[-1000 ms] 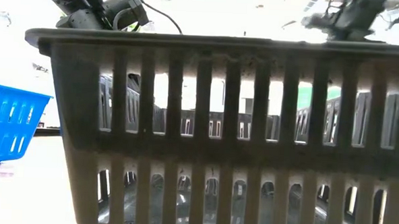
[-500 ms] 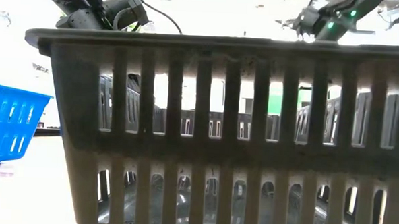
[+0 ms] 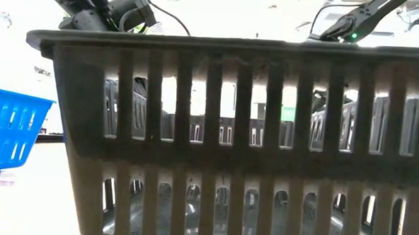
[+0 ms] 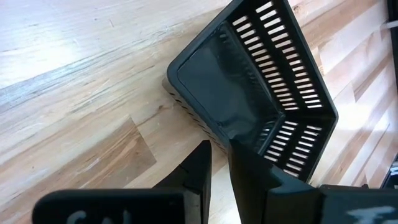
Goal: Stack baskets by color
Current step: Stack the bottom green bin on the stacked green bins
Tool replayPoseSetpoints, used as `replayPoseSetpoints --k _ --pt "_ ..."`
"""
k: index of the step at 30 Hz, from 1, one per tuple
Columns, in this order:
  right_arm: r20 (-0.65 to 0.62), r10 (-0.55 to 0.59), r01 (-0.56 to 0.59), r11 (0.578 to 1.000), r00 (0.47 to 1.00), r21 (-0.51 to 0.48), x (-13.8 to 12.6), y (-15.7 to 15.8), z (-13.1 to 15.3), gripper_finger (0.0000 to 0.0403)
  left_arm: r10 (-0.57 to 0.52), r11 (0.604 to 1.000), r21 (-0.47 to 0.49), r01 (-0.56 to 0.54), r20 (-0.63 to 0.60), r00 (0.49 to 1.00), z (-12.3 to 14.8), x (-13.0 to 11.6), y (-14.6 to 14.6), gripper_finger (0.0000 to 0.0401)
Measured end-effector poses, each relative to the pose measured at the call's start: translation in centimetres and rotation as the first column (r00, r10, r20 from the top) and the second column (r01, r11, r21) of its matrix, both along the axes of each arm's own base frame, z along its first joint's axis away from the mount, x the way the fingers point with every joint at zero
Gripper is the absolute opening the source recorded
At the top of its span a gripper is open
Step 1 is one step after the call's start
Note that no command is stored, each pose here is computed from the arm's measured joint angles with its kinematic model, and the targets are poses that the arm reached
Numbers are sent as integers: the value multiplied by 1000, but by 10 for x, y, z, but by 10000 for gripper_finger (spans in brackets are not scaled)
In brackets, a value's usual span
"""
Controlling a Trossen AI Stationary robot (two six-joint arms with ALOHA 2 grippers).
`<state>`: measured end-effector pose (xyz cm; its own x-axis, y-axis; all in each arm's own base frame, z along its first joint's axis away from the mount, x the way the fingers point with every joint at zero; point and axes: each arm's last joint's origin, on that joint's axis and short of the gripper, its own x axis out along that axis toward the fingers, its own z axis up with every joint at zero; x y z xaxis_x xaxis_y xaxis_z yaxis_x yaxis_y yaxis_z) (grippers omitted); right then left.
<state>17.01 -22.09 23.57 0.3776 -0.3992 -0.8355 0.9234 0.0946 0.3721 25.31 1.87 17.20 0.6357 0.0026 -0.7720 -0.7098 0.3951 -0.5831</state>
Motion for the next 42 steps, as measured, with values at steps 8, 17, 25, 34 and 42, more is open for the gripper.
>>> replayPoseSetpoints --k 8,17,25,34,42 --pt "-21 -8 9 999 1000 40 0 2 -4 55 5 1000 -3 -5 0 1000 0 0 0 41" --pt "-44 -10 13 997 999 73 -2 5 -6 109 11 1000 0 -11 0 1000 0 0 0 41" --pt "-34 -10 12 998 999 58 -4 7 -1 187 14 1000 0 -14 0 1000 0 0 0 41" --pt "-79 -60 59 998 995 -21 -11 12 11 219 17 1000 -2 -17 0 1000 0 0 0 41" --pt "-183 -54 38 996 982 -85 -9 5 3 213 20 1000 -5 -20 0 1000 0 0 0 41"
